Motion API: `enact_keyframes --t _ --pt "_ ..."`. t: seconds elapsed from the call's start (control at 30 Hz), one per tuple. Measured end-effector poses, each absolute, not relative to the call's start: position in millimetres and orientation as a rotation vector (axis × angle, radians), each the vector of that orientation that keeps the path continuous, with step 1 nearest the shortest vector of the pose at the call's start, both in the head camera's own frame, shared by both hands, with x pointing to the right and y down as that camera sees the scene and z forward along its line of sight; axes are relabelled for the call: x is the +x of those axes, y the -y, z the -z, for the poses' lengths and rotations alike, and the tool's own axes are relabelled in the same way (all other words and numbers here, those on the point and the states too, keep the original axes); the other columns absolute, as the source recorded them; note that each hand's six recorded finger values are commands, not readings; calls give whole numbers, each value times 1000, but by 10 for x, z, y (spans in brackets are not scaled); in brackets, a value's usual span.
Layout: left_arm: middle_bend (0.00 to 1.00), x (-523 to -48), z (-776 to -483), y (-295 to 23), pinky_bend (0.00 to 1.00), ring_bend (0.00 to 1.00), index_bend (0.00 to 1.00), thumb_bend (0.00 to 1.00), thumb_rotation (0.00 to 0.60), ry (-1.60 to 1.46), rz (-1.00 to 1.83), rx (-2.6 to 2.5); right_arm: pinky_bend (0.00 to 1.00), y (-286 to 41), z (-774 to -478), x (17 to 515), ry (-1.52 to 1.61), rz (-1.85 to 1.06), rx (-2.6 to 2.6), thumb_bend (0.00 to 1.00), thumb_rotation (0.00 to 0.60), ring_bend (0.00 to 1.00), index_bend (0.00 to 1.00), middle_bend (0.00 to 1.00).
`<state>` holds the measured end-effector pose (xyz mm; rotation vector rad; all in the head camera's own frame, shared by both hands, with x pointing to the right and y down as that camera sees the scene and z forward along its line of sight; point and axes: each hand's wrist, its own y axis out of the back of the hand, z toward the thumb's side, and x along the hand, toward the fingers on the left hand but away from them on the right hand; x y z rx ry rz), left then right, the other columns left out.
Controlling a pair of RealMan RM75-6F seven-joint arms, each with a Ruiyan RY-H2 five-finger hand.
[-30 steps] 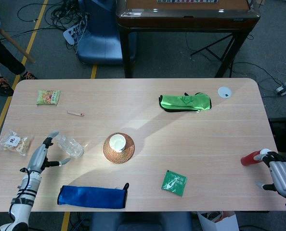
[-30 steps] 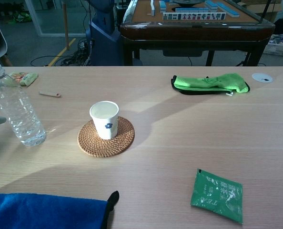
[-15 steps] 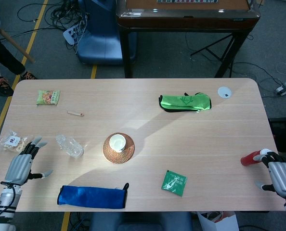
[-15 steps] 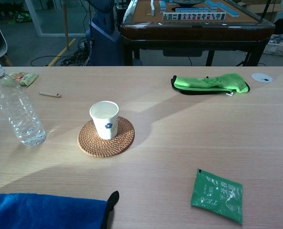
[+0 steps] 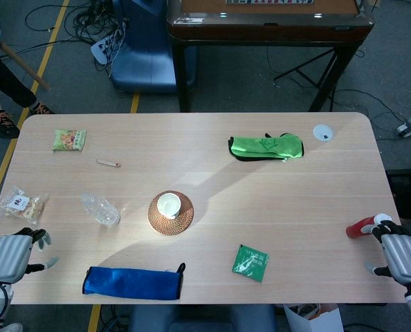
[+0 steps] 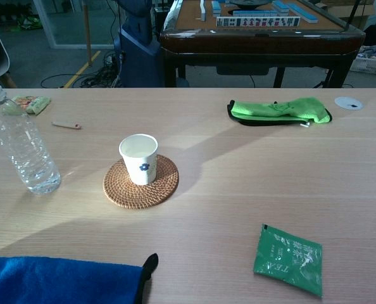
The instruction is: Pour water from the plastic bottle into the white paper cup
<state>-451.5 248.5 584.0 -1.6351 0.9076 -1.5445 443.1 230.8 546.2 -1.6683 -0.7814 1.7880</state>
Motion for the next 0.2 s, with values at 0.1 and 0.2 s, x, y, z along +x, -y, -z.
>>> enact_keyframes --t 0.1,0.2 --pt "703 -4490 -5801 -2531 701 509 617 18 600 -846 1568 -1612 241 -2303 -5448 4438 786 -1786 -1668 134 600 161 331 317" --pt "711 -4459 -5789 -2570 706 514 623 19 600 -794 1590 -1594 241 -2295 -5435 4452 793 -1785 -1668 133 600 161 331 317"
